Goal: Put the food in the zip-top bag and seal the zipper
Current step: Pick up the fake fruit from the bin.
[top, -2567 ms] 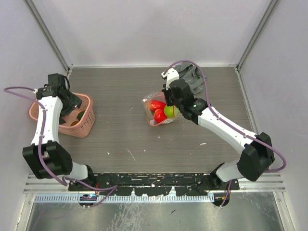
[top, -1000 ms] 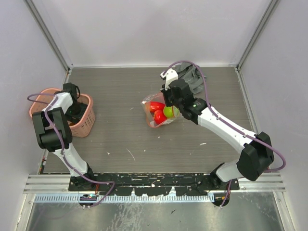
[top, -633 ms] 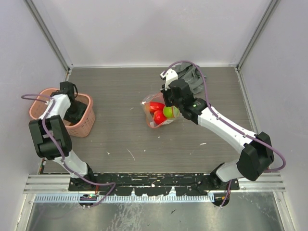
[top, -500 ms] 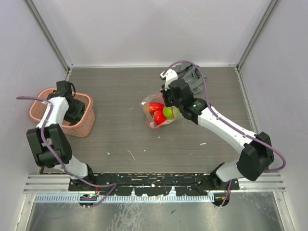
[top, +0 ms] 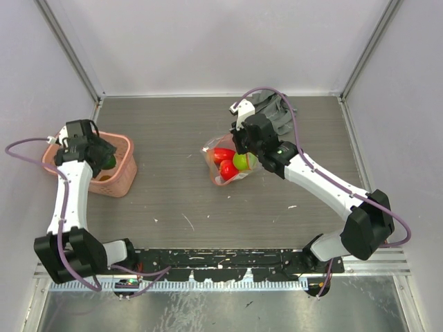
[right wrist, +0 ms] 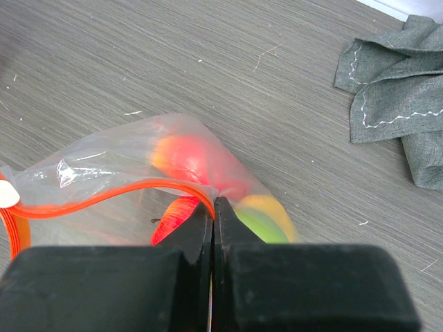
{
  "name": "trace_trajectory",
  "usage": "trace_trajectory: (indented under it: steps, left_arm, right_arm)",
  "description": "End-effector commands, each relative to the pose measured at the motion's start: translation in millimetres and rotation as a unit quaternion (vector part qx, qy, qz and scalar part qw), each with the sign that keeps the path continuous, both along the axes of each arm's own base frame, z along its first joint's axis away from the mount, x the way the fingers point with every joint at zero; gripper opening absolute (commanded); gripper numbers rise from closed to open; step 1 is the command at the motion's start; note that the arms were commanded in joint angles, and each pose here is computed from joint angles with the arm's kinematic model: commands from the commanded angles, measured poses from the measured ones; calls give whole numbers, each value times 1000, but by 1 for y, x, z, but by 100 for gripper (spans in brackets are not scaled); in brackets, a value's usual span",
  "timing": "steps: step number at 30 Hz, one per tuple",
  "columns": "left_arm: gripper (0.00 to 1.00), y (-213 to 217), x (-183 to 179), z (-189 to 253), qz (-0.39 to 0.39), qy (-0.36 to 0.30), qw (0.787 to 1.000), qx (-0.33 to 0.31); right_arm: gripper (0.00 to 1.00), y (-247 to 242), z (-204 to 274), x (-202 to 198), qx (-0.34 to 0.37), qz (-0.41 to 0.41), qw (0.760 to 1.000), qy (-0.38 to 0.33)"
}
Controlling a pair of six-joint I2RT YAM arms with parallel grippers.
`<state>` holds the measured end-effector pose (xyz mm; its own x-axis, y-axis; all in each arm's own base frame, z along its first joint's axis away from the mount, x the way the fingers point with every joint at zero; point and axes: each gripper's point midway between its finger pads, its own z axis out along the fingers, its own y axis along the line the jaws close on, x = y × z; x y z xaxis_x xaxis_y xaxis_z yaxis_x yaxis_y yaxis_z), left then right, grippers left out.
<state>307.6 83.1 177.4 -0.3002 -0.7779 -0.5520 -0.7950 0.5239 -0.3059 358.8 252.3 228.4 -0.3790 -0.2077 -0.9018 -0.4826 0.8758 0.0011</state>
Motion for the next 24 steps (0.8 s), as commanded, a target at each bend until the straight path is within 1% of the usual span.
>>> trace_trajectory:
  steps: [1,3,6,11,15,18,24]
  left_arm:
    - [21,-18,11,41,-91,-84,992,35]
    - [20,-30,13,56,-129,-115,984,51]
    - [20,-52,18,79,-190,-168,965,68]
    - [19,-93,19,107,-285,-223,928,90]
    - [21,-129,18,121,-363,-249,891,115]
    - [21,-160,13,126,-420,-266,857,134]
    - [18,-208,5,138,-494,-315,794,160]
  right_arm:
    - [1,5,29,6,37,0,999,-33]
    - [1,6,30,5,39,1,999,-33]
    - [1,7,30,4,41,5,999,-32]
    - [1,5,31,5,39,1,999,-34]
    - [1,3,34,3,39,0,999,-37]
    - [1,2,35,3,40,0,999,-37]
    - [1,2,33,3,38,-1,999,-34]
